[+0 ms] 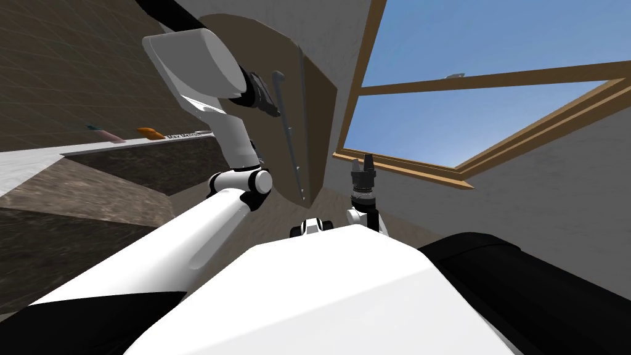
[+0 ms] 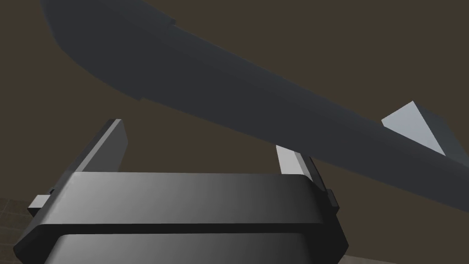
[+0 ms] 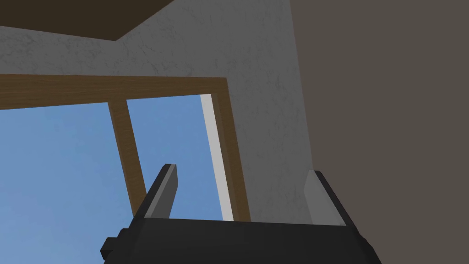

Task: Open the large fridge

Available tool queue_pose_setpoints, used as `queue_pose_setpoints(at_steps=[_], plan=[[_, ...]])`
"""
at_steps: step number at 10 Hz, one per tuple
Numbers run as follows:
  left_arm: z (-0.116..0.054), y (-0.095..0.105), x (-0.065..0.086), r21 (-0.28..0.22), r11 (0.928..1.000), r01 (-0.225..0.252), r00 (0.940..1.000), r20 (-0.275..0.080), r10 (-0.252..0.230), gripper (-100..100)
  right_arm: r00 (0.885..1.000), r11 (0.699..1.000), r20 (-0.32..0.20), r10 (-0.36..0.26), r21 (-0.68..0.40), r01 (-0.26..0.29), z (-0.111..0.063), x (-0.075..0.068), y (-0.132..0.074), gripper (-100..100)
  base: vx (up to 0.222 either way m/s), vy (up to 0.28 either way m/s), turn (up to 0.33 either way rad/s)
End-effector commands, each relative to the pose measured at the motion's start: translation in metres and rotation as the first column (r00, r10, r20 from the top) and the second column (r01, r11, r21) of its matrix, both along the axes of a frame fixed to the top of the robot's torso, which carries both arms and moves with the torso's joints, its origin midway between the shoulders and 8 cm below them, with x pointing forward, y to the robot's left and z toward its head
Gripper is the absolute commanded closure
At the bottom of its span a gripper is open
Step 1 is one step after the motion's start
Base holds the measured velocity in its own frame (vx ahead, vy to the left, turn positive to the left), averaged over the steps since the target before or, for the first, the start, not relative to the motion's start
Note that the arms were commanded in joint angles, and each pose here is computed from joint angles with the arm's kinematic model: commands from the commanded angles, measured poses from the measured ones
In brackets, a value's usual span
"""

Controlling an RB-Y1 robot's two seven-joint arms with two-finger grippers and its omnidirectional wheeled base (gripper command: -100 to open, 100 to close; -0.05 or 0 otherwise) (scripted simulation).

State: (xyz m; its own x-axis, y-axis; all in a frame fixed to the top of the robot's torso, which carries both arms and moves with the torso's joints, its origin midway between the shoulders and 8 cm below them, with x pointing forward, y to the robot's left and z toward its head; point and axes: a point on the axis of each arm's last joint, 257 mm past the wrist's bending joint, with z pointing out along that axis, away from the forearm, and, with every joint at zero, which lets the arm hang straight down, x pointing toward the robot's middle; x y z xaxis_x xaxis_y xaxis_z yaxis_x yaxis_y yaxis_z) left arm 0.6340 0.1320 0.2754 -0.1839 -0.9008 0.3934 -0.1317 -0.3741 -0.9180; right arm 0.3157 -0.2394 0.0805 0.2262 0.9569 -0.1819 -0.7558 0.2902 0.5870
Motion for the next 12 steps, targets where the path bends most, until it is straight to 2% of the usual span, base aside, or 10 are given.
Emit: queue_pose_setpoints(at_steps=[1, 7, 9, 10, 12], plan=[[0.006, -0.007, -0.007, -0.001, 0.9997, 0.025, 0.9991, -0.034, -0.025, -100, 1.0, 1.0, 0.0, 0.0, 0.0, 0.0, 0.0, 0.0, 0.0, 0, -0.005, -0.074, 0.078], [0.017, -0.009, -0.022, -0.008, 0.9978, 0.066, 0.9938, -0.09, -0.066, -100, 1.0, 1.0, 0.0, 0.0, 0.0, 0.0, 0.0, 0.0, 0.0, 0, -0.009, -0.061, 0.068], [0.014, 0.007, -0.016, -0.012, 0.9994, 0.031, 0.9956, -0.088, -0.032, -100, 1.0, 1.0, 0.0, 0.0, 0.0, 0.0, 0.0, 0.0, 0.0, 0, 0.017, 0.003, 0.044], [0.011, 0.011, -0.014, -0.012, 0.9996, 0.024, 0.9953, -0.093, -0.025, 100, 1.0, 1.0, 0.0, 0.0, 0.0, 0.0, 0.0, 0.0, 0.0, 0, 0.02, 0.012, 0.009], [0.008, -0.007, -0.021, -0.017, 0.9955, 0.093, 0.9903, -0.103, -0.094, 100, 1.0, 1.0, 0.0, 0.0, 0.0, 0.0, 0.0, 0.0, 0.0, 0, -0.03, 0.244, -0.029]])
